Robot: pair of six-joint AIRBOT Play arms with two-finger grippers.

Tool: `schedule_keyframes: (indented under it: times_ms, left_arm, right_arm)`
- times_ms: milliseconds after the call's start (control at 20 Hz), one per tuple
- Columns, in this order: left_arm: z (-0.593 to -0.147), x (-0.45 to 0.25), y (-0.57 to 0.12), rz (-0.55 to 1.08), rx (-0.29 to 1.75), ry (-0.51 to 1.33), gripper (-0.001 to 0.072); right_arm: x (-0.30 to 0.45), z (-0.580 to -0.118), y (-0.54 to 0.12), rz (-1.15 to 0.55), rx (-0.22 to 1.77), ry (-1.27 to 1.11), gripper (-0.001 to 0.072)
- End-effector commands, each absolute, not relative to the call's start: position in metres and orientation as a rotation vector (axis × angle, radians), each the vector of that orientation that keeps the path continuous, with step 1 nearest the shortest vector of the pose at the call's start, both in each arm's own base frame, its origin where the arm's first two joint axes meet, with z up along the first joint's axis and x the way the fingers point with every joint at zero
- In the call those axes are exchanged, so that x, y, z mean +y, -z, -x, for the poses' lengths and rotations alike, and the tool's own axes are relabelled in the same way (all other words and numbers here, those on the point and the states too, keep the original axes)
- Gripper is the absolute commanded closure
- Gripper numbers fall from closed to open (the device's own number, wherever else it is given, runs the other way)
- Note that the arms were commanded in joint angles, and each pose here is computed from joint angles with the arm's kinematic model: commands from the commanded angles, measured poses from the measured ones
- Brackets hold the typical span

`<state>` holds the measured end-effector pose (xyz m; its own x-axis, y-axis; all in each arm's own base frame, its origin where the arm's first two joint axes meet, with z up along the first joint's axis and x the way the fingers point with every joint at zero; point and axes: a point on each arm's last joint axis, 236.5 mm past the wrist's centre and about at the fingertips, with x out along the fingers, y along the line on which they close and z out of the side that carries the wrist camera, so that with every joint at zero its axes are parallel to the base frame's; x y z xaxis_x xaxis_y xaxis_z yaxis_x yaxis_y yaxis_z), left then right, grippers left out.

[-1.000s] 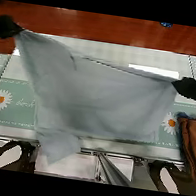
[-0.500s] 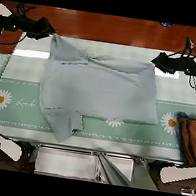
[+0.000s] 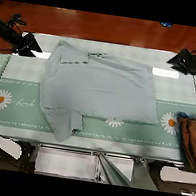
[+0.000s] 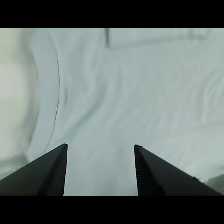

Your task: Fold the shirts.

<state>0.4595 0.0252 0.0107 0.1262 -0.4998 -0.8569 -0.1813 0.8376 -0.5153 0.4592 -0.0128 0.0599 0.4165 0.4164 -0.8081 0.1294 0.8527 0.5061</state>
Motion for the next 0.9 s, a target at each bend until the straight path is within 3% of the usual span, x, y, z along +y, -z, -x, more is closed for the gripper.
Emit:
schedule_keyframes:
  times_ms: [0,200,350,600,850]
  left_arm:
    - [-0.409,0.042,-0.007,0.652,1.49,0.206,0.0197]
    - [-0.374,0.068,0.0,0.925,1.297,0.174,0.0198]
    - [-0.345,0.07,0.006,1.02,1.189,0.159,0.0198]
    - [-0.279,0.047,0.069,0.965,1.466,0.036,0.0198]
    - [-0.241,0.022,0.09,0.89,1.653,0.038,0.0198]
  right_arm:
    - [-0.047,-0.376,-0.04,-0.459,1.234,-0.003,0.0302]
    - [0.008,-0.297,0.001,-0.563,1.168,-0.079,0.0302]
    - [0.032,-0.263,0.02,-0.658,1.105,-0.073,0.0303]
    - [0.048,-0.253,0.021,-0.735,1.083,-0.101,0.0303]
    - [0.048,-0.252,0.022,-0.744,1.09,-0.089,0.0303]
